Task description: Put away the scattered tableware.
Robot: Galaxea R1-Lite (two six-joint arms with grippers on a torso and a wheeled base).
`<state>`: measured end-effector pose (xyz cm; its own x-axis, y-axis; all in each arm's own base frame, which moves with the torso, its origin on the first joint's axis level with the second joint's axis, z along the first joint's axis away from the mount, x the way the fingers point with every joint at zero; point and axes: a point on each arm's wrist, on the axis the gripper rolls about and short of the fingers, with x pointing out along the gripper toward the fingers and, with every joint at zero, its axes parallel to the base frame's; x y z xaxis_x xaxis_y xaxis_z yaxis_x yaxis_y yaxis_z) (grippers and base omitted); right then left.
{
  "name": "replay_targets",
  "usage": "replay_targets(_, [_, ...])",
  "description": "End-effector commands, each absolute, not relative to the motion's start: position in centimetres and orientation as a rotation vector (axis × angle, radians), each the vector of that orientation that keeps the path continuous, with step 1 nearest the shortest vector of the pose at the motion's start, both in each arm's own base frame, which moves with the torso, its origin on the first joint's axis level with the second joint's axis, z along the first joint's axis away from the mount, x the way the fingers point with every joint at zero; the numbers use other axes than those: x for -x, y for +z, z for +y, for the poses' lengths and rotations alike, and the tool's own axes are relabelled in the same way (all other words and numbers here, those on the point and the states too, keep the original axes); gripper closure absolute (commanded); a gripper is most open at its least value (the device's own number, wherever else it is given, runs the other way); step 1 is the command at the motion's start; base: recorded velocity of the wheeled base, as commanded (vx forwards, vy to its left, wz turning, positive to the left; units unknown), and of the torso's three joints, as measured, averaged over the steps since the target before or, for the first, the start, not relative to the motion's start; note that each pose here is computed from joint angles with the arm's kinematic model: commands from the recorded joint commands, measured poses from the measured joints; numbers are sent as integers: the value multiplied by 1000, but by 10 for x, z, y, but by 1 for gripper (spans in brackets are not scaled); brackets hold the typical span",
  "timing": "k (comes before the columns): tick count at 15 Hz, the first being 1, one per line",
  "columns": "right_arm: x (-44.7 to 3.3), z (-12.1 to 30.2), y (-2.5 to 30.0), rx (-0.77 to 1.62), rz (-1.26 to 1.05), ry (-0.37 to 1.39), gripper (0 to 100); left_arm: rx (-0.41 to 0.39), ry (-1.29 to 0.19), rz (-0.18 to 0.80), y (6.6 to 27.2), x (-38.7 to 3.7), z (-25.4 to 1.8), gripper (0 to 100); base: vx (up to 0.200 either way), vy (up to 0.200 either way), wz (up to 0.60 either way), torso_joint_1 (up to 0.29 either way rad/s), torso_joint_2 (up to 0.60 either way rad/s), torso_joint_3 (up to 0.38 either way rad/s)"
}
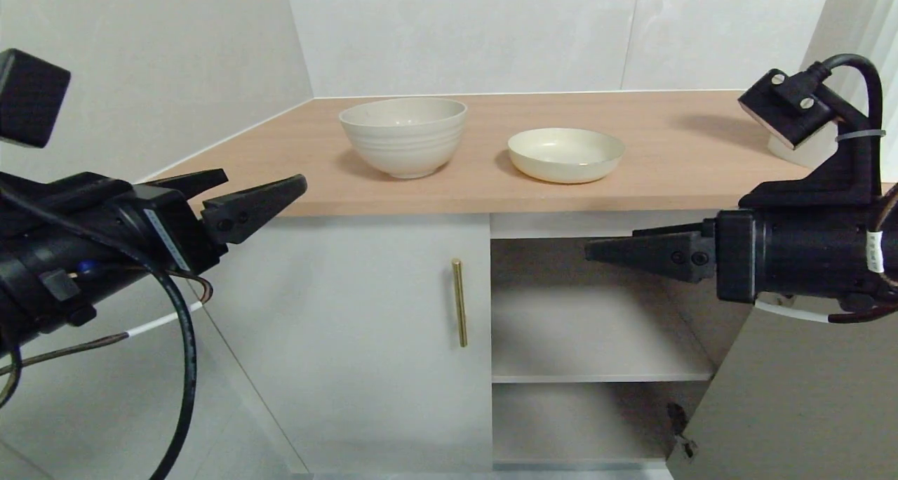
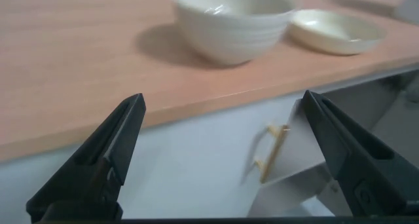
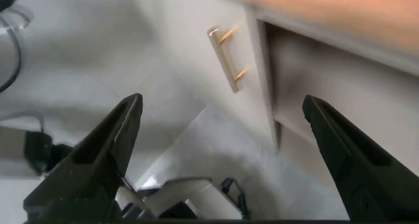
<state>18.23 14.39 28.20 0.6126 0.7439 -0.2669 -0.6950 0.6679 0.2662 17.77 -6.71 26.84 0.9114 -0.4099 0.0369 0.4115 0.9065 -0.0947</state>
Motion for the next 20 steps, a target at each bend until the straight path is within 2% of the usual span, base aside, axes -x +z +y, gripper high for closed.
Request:
replay_targets(1, [-177, 141, 287, -147, 347, 841, 0, 106, -432, -46, 279, -170, -65, 0, 0, 0, 0, 0, 0, 0])
replay_targets(4, [-176, 139, 298, -170, 243, 848, 0, 106, -430, -21, 291, -171, -65, 0, 0, 0, 0, 0, 0, 0])
replay_targets(6, [-182, 141, 308, -207, 186, 793, 0, 102, -425, 19, 306, -178, -68, 0, 0, 0, 0, 0, 0, 0])
replay_targets(7, [-195, 148, 313, -266, 186, 692, 0, 118, -413, 56, 317, -189, -71, 0, 0, 0, 0, 0, 0, 0])
replay_targets(9, [-203, 150, 315, -279, 194, 614, 0, 177, -414, 105, 312, -193, -72, 0, 0, 0, 0, 0, 0, 0])
replay_targets(14, [-218, 160, 303, -227, 230, 560, 0, 172, -406, 137, 305, -203, -74, 0, 0, 0, 0, 0, 0, 0])
replay_targets(20, [-217, 160, 306, -237, 190, 522, 0, 173, -404, 143, 304, -206, -75, 0, 0, 0, 0, 0, 0, 0])
